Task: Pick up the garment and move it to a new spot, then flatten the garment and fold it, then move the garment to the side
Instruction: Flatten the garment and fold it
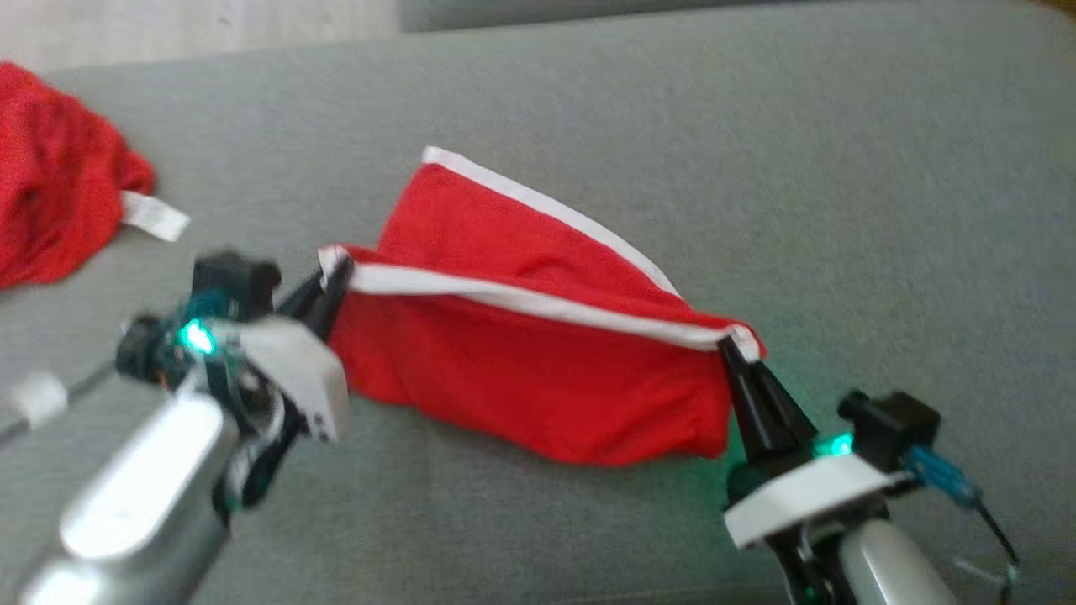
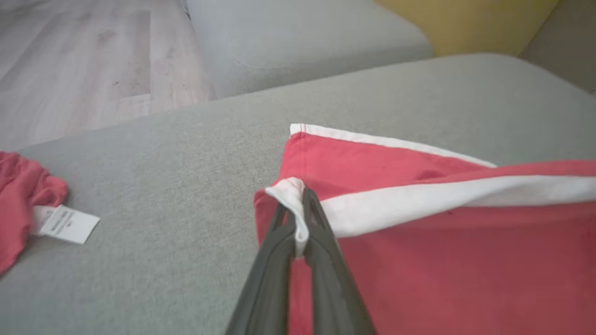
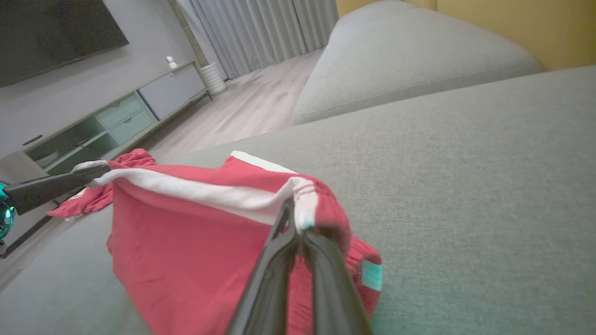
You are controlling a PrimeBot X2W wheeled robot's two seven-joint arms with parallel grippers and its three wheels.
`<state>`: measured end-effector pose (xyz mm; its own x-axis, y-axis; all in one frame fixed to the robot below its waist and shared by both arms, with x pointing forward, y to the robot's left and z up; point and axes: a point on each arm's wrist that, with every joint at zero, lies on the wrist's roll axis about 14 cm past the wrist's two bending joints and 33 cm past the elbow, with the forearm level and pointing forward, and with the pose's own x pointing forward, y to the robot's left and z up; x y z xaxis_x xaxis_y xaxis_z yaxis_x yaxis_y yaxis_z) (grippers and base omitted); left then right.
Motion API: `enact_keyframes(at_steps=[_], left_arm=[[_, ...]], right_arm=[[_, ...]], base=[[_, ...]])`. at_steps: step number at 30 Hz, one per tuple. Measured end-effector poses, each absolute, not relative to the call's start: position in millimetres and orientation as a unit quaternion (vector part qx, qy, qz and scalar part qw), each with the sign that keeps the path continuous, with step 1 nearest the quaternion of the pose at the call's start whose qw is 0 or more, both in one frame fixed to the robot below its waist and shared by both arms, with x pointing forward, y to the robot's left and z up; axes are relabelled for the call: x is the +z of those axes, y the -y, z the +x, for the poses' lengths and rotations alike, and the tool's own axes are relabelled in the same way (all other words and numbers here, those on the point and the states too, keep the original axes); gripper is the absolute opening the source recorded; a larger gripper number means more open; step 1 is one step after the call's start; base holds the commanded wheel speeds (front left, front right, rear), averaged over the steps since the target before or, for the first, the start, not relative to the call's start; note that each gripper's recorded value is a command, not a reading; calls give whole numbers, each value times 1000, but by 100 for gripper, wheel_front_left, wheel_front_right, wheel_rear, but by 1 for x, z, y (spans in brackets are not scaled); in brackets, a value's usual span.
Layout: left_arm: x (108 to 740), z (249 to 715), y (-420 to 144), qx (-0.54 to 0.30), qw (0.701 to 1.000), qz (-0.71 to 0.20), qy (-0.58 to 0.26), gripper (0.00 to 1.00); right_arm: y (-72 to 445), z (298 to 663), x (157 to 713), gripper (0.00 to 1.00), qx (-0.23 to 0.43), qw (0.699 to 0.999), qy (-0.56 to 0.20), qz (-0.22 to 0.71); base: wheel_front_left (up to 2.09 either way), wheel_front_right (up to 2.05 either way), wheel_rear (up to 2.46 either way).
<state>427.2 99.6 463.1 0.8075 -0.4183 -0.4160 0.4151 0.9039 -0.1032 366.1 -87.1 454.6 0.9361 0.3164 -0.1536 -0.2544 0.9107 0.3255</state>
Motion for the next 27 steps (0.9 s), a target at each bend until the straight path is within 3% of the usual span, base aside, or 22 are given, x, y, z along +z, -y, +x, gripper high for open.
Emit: enact_keyframes(at_steps=[8,15,20,21,23,24,27], left_arm=[[426,494,-69,-271,916,60,-289,0],[387,511,-44,-298,888,74,-341,0],[375,521,-36,-297,885,73,-351,0],[375,523,-36,-297,885,73,-350,0],[378,529,-36,-293,890,71,-343,70],[379,531,-36,-291,891,71,-341,100],[382,537,-42,-279,899,67,-331,100]], right_arm=[[98,397,435,0,129,973,-113,156],[110,398,414,0,108,971,-137,162],[114,401,411,0,104,972,-137,163],[114,402,411,4,103,972,-136,163],[113,403,412,42,106,971,-134,165],[111,404,412,100,110,971,-133,166],[105,405,413,100,120,970,-131,163]], base=[[0,0,0],[0,0,0],[0,0,0],[0,0,0],[0,0,0],[0,0,0],[0,0,0]])
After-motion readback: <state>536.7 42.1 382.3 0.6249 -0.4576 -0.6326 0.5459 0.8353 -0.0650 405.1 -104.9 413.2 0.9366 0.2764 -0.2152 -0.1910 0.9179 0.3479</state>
